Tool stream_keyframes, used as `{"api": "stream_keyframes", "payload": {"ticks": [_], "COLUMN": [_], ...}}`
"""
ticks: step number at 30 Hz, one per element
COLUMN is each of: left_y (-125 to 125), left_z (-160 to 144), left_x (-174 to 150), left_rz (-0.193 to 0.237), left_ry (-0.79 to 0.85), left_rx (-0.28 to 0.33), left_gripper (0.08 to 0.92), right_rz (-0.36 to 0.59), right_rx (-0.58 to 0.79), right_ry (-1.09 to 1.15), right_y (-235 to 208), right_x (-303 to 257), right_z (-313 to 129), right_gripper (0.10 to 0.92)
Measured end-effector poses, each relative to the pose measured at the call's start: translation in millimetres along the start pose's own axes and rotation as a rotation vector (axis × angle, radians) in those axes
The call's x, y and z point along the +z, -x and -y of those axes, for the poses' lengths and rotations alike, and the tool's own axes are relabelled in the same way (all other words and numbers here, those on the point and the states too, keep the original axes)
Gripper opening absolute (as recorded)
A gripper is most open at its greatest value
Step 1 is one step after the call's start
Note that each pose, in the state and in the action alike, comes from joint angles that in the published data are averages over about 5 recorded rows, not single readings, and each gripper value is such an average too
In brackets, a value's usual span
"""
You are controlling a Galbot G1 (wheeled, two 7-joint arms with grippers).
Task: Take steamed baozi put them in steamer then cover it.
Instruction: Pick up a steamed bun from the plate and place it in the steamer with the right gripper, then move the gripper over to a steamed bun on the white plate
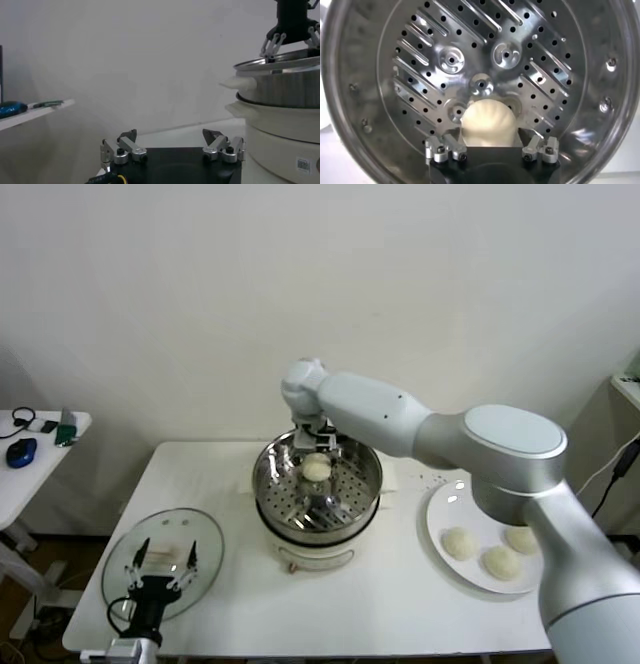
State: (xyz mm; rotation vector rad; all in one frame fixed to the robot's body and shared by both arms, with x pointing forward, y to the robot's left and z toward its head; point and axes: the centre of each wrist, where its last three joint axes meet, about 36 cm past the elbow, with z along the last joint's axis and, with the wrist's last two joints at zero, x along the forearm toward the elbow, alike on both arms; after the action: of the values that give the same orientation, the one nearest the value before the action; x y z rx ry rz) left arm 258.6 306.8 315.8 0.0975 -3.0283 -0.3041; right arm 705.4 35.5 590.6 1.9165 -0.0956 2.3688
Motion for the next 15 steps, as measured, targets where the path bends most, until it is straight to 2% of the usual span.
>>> {"api": "stream_keyframes", "payload": {"ticks": [8, 15], "left_y": [0.4, -0.6], "left_z": [-1.5, -1.8], "left_x": [-3.3, -7.0], "left_rz": [0.008, 0.014], "left_ry": [0.001, 0.001], "left_rx": [-0.005, -0.002], "left_gripper": [0.823, 0.823], "right_rz": [-0.004, 0.022], "right_rx": [0.000, 0.046], "right_ry": [0.015, 0.165], "right_y": [-20.7, -64.1], "right_x": [7.8, 29.4], "right_z": [-11.8, -56.8], "right_gripper": [0.823, 0.823]}}
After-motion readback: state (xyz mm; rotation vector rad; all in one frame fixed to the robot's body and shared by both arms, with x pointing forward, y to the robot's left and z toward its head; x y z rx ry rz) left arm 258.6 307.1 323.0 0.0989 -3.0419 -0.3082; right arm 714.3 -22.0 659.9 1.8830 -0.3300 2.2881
